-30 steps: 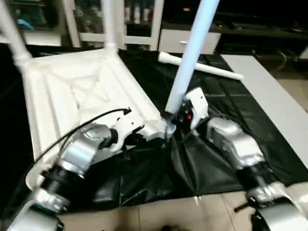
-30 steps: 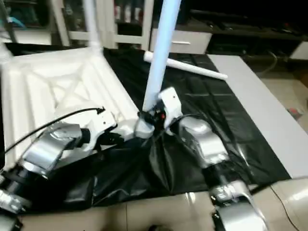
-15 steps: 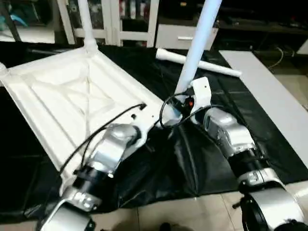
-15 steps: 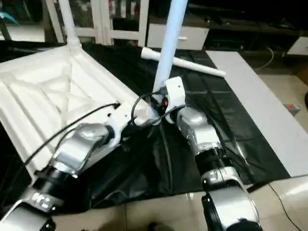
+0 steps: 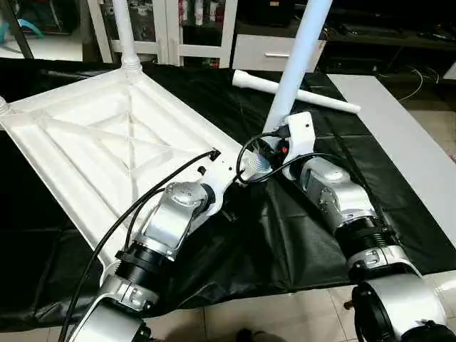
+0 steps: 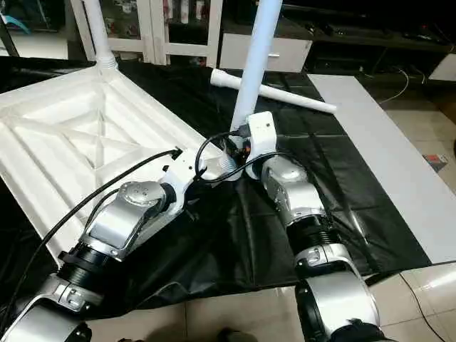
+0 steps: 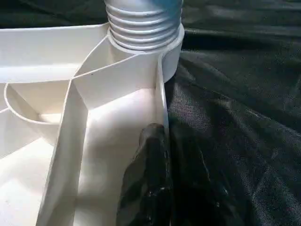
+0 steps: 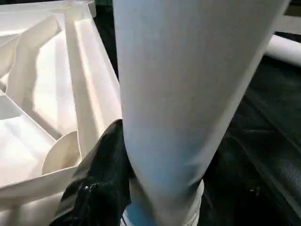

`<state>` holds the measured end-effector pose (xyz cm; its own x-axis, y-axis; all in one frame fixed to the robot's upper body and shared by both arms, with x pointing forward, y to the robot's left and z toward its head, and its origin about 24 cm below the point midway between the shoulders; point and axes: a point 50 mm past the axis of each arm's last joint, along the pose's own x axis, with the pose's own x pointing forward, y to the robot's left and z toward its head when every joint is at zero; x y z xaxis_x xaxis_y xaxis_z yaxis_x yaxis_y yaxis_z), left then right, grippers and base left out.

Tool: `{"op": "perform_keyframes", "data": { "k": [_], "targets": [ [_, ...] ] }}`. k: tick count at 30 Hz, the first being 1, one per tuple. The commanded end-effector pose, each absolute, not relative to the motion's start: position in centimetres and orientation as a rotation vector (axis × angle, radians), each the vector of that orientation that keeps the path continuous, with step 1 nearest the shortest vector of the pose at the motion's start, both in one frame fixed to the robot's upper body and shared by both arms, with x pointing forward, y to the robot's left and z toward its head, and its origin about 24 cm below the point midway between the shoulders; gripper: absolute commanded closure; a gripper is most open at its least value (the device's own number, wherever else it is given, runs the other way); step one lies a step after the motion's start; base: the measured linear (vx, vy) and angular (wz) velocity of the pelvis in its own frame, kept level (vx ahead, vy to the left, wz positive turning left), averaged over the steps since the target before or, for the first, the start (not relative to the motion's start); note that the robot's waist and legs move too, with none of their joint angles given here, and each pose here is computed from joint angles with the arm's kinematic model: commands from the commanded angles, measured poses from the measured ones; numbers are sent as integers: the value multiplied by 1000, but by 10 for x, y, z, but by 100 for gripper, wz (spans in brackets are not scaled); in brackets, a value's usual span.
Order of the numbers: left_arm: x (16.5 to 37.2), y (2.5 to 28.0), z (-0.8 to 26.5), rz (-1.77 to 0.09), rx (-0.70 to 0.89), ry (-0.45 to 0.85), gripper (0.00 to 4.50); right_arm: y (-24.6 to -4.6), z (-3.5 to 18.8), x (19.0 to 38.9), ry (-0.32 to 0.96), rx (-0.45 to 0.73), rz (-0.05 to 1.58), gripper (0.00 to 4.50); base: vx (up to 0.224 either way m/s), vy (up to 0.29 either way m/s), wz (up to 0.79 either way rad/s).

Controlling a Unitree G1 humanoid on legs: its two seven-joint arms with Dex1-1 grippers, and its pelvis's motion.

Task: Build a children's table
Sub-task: Insert table leg to table base

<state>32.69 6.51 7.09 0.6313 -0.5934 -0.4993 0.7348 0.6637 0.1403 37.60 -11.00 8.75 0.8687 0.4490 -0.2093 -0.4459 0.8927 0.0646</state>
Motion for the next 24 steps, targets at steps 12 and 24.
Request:
{"op": "perform_keyframes", "data": {
  "k": [12,24],
  "targets": [
    [314,26,97,-1043,292,270,450,-121,52,362,363,39,477,144,0,0,0],
    [321,43,96,-1019,319,275,450,-130,69,352,271,29,567,34,0,0,0]
  ]
}}
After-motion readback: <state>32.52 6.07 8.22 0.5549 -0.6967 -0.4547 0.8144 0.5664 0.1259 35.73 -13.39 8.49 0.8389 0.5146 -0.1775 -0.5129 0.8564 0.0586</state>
